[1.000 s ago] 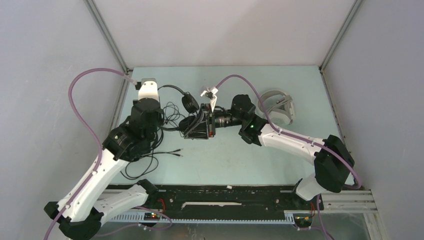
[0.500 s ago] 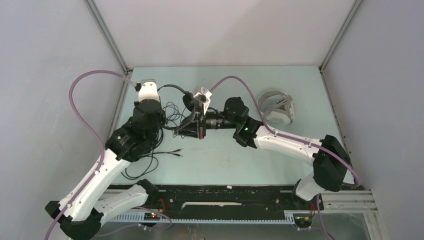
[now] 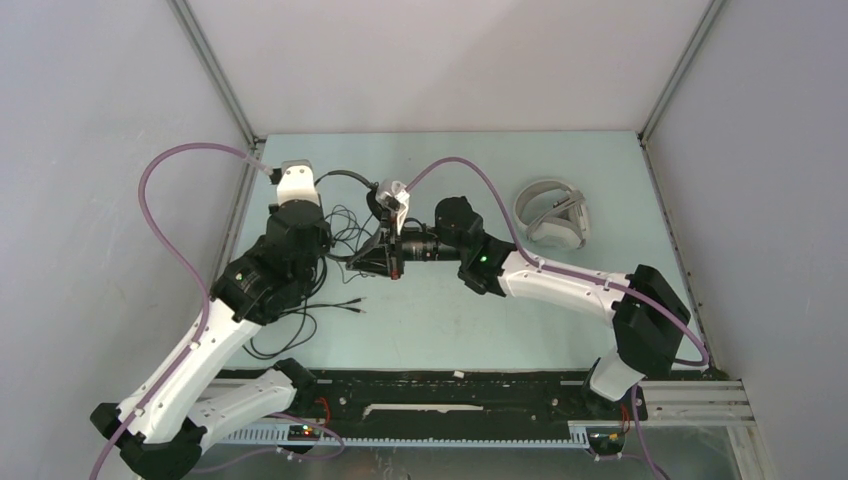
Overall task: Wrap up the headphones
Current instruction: Wrap the headphones cable around the headphones.
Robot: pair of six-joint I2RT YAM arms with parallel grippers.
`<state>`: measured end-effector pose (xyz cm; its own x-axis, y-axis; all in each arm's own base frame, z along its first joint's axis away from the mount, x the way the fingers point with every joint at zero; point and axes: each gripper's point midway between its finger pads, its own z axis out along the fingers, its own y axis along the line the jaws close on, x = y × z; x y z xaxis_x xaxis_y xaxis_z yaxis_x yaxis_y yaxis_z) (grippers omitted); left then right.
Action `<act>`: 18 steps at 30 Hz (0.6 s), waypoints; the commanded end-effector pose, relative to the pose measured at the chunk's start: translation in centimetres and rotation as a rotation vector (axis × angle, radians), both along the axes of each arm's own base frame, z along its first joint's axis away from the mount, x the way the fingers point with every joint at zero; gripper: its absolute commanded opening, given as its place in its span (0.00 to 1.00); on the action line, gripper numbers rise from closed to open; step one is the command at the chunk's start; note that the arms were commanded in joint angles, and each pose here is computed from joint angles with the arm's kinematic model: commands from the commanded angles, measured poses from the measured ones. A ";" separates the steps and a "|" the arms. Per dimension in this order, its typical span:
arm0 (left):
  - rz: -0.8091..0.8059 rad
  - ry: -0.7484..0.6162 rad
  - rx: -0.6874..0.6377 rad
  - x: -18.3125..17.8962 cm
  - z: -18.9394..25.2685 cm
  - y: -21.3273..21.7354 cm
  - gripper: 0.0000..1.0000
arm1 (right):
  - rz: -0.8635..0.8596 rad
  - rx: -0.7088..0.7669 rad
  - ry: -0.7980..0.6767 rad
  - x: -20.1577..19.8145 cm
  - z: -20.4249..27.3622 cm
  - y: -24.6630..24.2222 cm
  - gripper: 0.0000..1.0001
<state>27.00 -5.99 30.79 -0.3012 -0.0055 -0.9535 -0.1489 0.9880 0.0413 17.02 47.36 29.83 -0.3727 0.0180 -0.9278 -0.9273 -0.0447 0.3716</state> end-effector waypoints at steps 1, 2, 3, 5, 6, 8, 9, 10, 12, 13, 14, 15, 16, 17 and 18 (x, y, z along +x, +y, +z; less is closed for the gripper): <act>-0.017 -0.092 -0.145 0.6 1.9 -1.4 0.00 | -0.056 -0.003 -0.070 0.9 1.0 0.5 0.02; -0.014 -0.094 -0.147 0.5 1.9 -1.3 0.00 | -0.083 -0.013 -0.070 1.3 1.0 0.3 0.06; -0.012 -0.098 -0.152 0.5 2.1 -1.2 0.00 | -0.104 -0.026 -0.071 1.5 0.9 0.1 0.10; -0.015 -0.110 -0.173 0.3 2.4 -1.0 0.00 | -0.154 -0.044 -0.089 2.2 1.2 -0.5 0.16; -0.020 -0.112 -0.187 0.3 2.4 -1.1 0.00 | -0.173 -0.050 -0.099 2.3 1.4 -0.8 0.17; -0.037 -0.113 -0.229 0.3 2.4 -1.2 0.00 | -0.195 -0.054 -0.118 2.5 1.8 -1.3 0.12; -0.045 -0.115 -0.248 0.3 2.3 -1.3 0.00 | -0.193 -0.054 -0.123 2.3 2.0 -1.4 0.11; -0.045 -0.114 -0.256 0.4 2.2 -1.2 0.00 | -0.178 -0.049 -0.128 1.9 2.3 -1.4 0.13; -0.036 -0.113 -0.255 0.4 2.1 -1.0 0.00 | -0.163 -0.051 -0.129 1.4 2.5 -1.7 0.18; -0.033 -0.113 -0.254 0.4 2.1 -1.0 0.00 | -0.167 -0.054 -0.127 1.2 2.7 -1.9 0.22; -0.032 -0.112 -0.252 0.4 2.0 -0.9 0.00 | -0.176 -0.055 -0.126 1.0 3.1 -2.2 0.27; -0.031 -0.111 -0.250 0.4 2.0 -0.9 0.00 | -0.188 -0.050 -0.127 1.0 3.6 -2.5 0.35; -0.030 -0.111 -0.248 0.4 1.9 -0.8 0.00 | -0.195 -0.043 -0.128 0.8 4.2 -2.8 0.39; -0.030 -0.115 -0.251 0.4 2.0 -0.8 0.00 | -0.201 -0.035 -0.129 0.6 4.7 -3.1 0.42; -0.029 -0.114 -0.250 0.4 2.0 -0.8 0.00 | -0.209 -0.025 -0.131 0.5 5.3 -3.5 0.43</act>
